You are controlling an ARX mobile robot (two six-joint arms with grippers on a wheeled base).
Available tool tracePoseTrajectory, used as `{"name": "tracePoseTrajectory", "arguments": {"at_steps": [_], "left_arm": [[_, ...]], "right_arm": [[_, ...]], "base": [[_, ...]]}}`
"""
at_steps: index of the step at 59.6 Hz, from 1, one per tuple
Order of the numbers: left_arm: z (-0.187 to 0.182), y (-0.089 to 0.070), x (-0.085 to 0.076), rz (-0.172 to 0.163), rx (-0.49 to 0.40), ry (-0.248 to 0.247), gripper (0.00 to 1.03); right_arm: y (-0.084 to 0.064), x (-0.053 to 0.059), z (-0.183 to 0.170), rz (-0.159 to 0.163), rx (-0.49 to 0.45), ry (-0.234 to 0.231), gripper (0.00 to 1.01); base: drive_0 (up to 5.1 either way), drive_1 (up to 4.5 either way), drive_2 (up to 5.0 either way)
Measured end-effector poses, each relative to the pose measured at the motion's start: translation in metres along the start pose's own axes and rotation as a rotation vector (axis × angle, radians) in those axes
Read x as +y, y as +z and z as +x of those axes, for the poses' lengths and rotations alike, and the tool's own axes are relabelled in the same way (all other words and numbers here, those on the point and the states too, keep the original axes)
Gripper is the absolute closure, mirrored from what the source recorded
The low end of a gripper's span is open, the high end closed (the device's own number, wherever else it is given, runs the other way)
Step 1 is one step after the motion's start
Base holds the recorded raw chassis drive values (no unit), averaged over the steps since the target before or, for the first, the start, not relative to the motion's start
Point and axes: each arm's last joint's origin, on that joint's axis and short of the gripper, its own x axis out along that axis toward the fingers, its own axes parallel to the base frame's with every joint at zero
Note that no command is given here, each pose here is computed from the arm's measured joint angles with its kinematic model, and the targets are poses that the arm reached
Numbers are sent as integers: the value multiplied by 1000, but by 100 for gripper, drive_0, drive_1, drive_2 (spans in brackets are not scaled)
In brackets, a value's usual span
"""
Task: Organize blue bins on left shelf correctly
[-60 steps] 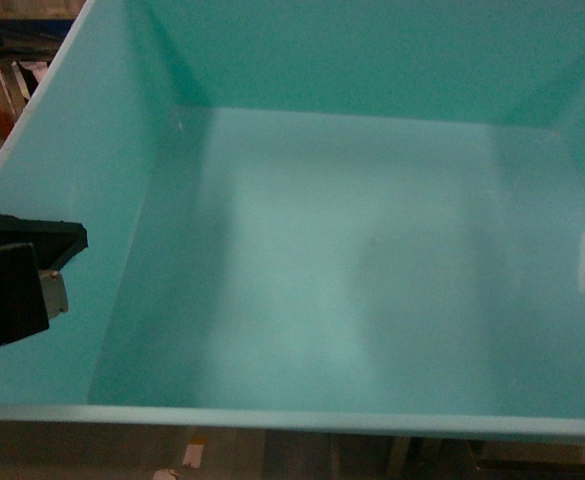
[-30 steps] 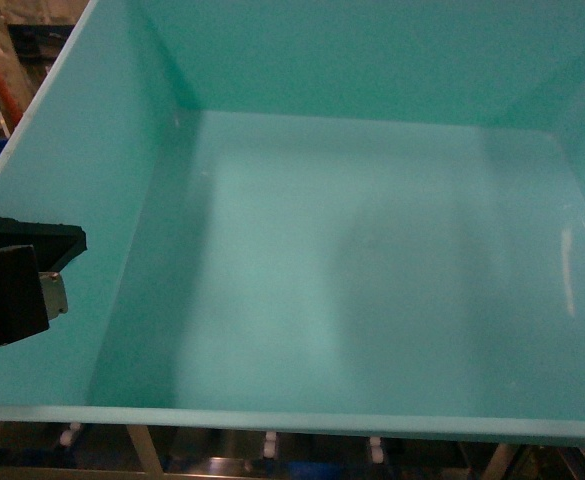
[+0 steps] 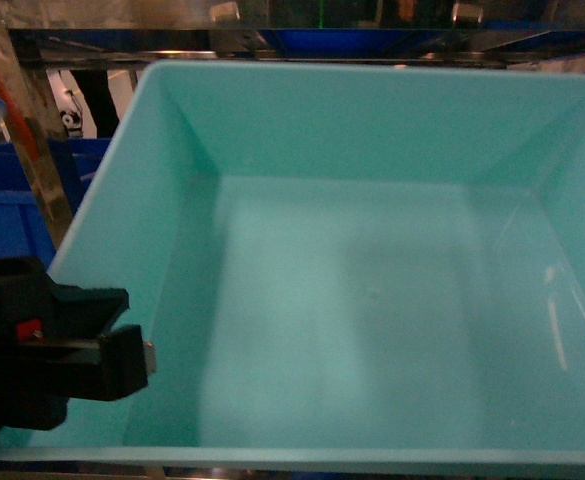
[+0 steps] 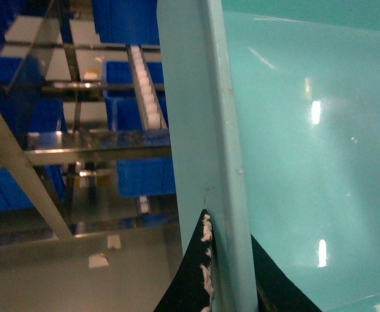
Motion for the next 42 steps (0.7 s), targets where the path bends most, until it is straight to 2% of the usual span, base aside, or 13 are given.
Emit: {"name": "tracePoseTrajectory", "arguments": {"at_steps": [9,15,18,22,27,40,42], "left_arm": [[20,-7,-1,-3,29,-4,100],[40,-4,0,-6,39,3,100],[51,-2,2,-11,54,7,100],[71,-2,6,-13,80,1,100],[75,-7,8,-13,115,2,100],[74,-5,8,-13,102,-2,100],[74,-6,8,-13,104,-1,100]], "right_arm": [[-8,-9,20,-7,32,-7,99],[-9,-14,37,-13,41,-4,99],[-9,-15,48,-31,39,2,99],[-11,-17,66,-33,72,0,99],[-15,-18,67,-30,94,-4,99],[-13,-18,67,-33,84,-4,99],[-14,-18,67,-33,87,-4,99]], "base": [[0,0,0],[0,0,0],[0,0,0],[0,0,0],[0,0,0],[0,0,0],[13,444,-419]]}}
